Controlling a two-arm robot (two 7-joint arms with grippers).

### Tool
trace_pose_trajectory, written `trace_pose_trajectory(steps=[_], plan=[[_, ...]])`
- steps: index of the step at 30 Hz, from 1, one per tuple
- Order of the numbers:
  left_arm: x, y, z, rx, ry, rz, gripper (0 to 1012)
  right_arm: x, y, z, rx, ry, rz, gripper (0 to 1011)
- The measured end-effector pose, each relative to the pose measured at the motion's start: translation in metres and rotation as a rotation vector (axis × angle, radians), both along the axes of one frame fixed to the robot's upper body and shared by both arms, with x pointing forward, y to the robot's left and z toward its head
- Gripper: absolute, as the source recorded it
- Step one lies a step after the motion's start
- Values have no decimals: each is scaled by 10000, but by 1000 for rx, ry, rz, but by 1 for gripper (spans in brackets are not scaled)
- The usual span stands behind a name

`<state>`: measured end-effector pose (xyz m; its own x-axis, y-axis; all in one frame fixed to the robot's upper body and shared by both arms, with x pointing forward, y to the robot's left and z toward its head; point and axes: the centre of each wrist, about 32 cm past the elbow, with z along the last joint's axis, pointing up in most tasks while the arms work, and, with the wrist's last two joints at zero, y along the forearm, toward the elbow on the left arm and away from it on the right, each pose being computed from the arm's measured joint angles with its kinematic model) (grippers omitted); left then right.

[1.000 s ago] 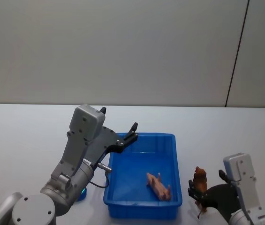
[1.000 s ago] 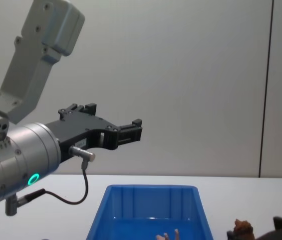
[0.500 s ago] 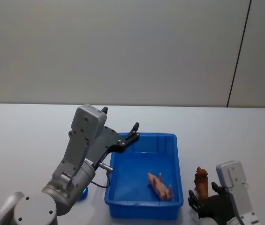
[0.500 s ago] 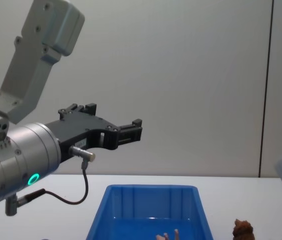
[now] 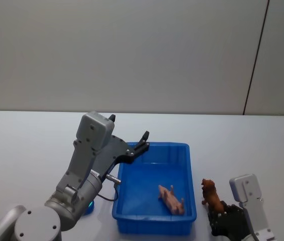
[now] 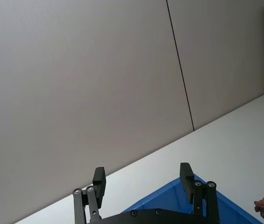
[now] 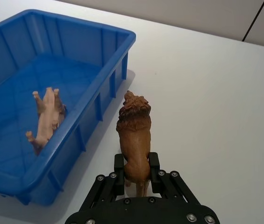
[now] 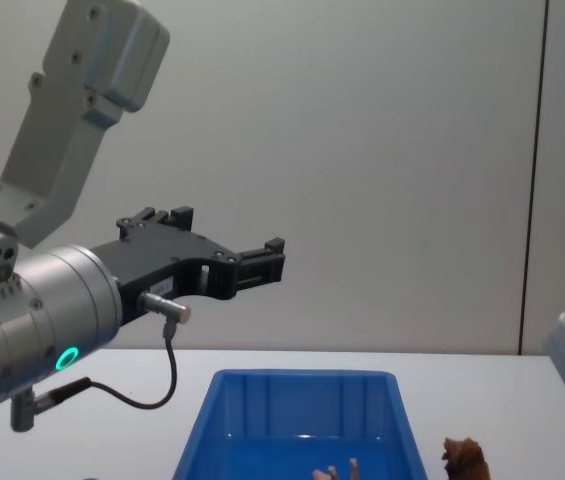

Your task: Pick up the two dolls from the table and place them into the box.

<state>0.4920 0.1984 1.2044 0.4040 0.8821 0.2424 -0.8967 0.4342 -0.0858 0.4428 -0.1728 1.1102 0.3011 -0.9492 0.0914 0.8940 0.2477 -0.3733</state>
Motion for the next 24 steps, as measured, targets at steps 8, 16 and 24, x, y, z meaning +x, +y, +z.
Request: trace_pose_trajectory(steps=[8,16,24], plan=[[0,0,0,0,0,0,1001,-16,10,56,0,-56,-4,287],[0,0,0,0,0,0,1001,-27,12,159,10,-142,4,287],[0,0,0,0,0,0,1001,-8,19,317,43,-249,51,287]])
